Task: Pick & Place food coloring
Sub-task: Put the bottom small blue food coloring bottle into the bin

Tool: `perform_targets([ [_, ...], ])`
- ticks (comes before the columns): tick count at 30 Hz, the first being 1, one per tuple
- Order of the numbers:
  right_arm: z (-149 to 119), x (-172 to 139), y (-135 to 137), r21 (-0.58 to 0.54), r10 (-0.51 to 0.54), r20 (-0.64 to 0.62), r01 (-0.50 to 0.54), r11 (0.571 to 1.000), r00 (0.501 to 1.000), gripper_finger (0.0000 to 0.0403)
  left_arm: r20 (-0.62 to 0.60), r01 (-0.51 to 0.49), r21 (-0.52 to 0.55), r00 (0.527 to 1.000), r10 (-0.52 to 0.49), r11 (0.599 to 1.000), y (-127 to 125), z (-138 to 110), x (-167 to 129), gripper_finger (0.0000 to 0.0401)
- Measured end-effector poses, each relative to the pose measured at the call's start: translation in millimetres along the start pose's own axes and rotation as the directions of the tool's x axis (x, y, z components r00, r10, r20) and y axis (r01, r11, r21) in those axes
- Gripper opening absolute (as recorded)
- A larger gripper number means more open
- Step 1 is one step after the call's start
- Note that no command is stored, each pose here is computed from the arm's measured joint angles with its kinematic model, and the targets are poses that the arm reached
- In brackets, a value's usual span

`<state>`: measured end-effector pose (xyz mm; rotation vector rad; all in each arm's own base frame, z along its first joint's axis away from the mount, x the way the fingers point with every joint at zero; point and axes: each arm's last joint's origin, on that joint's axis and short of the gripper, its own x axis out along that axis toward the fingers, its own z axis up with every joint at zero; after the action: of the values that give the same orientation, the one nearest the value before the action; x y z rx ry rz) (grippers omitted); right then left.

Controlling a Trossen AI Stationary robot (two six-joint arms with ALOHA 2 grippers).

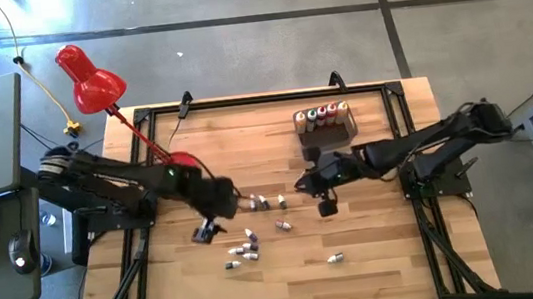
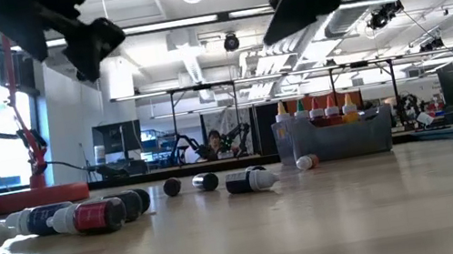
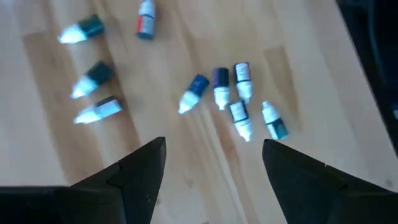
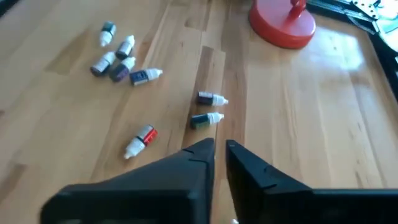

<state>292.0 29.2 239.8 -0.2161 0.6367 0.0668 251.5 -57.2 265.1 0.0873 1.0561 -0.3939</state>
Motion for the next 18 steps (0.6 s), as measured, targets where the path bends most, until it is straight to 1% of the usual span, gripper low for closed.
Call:
perform_targets([
  [3,-3.3,19.0,1.1,0.008,-0.017,-0.002,0.017,1.0,1.0,0.0078,-0.076,-0.043,-0.018,0.996,0.042,0.999,-14.8,-1.2,17.5,0.0263],
  [5,-8.0,30.8,2.2,0.034,-0.016,-0.021,0.017,0.999,1.0,0.0103,-0.068,-0.057,-0.015,0.996,0.055,0.998,-24.6,4.6,30.6,0.0263],
  [7,-12.8,41.0,3.5,0.052,-0.016,-0.043,0.018,0.998,0.999,0.0124,-0.082,-0.071,-0.005,0.994,0.07,0.997,-36.0,1.4,47.1,0.0263],
  [8,-15.3,44.2,4.0,0.05,-0.02,-0.059,0.023,0.998,0.998,0.0133,-0.071,-0.074,-0.003,0.995,0.073,0.997,-41.2,1.0,56.7,0.0263],
  [9,-17.6,46.7,4.2,0.045,-0.031,-0.076,0.035,0.998,0.997,0.014,-0.034,-0.069,-0.006,0.997,0.069,0.998,-46.7,3.4,65.8,0.0261],
  [10,-19.5,49.2,4.2,0.04,-0.046,-0.088,0.05,0.998,0.995,0.0145,-0.017,-0.067,-0.012,0.998,0.066,0.998,-52.3,2.7,73.1,0.0257],
  [12,-22.8,51.5,4.3,0.033,-0.069,-0.115,0.074,0.997,0.991,0.0152,-0.031,-0.073,-0.042,0.997,0.072,0.996,-61.4,-2.3,82.4,0.0245],
  [13,-24.4,51.4,4.2,0.03,-0.078,-0.131,0.083,0.996,0.988,0.0153,-0.014,-0.074,-0.056,0.997,0.073,0.996,-65.7,-0.9,87.3,0.0237],
  [18,-25.1,49.6,2.7,0.02,-0.126,-0.148,0.13,0.991,0.981,0.0151,-0.031,-0.125,-0.137,0.992,0.122,0.983,-78.6,-6.1,107.0,0.0194],
])
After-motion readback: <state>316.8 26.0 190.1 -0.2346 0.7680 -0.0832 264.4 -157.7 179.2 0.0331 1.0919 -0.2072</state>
